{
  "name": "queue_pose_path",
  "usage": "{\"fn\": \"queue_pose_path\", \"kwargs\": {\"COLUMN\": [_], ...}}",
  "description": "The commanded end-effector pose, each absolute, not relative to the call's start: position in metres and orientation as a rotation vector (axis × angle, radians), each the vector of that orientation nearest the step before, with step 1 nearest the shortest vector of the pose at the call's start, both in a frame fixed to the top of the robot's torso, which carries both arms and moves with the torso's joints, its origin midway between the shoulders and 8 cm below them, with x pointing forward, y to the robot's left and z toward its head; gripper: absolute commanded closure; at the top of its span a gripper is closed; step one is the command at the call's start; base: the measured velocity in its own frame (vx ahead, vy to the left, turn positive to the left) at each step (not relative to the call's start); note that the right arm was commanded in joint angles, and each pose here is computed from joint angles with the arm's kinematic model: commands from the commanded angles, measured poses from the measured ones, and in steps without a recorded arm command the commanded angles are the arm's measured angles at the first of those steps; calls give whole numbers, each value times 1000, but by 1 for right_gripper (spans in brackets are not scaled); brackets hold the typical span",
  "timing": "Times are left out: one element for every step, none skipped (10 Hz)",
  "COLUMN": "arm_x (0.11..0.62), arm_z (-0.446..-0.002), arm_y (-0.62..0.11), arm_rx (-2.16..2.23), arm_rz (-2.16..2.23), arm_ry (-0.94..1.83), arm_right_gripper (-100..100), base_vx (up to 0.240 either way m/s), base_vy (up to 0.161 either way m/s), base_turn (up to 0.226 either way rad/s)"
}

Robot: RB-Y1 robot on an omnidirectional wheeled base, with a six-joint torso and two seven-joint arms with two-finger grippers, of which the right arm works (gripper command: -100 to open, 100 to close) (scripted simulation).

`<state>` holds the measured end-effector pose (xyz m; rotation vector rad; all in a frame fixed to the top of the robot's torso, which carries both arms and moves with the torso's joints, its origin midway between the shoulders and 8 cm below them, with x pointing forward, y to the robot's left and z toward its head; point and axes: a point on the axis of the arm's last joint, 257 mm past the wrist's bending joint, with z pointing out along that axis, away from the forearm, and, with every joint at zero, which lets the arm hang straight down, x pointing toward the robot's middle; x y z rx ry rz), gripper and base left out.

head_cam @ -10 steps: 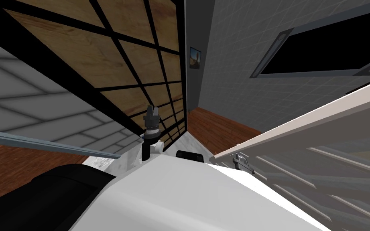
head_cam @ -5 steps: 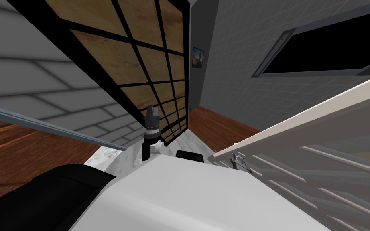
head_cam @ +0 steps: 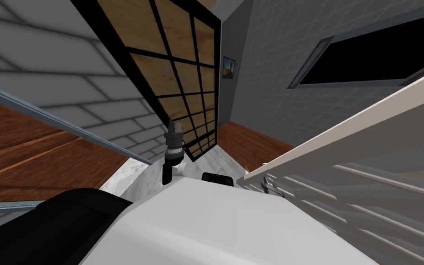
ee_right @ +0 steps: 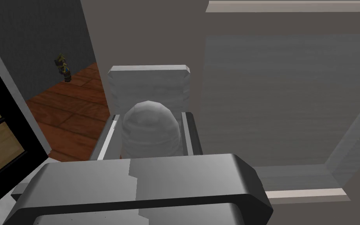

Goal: Pull the door open

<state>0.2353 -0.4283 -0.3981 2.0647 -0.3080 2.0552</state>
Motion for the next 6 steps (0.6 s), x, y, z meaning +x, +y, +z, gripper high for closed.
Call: {"fn": "queue_pose_path", "kwargs": {"arm_x": [235, 232, 232, 231, 230, 228], "arm_z": [-398, -400, -400, -399, -399, -399], "arm_y": [-428, -423, -421, -419, -418, -416], "arm_rx": [2065, 2085, 2089, 2096, 2102, 2110], "arm_rz": [2055, 2065, 2072, 2083, 2092, 2103], "arm_ry": [-308, -286, -276, -259, -246, -228], "arm_right_gripper": [100, 100, 100, 100, 100, 100], "base_vx": [-126, -197, -245, -249, -258, -245], "base_vy": [2, 18, 9, -27, -45, 2], "base_turn": [9, 121, 133, 141, 136, 124]}}
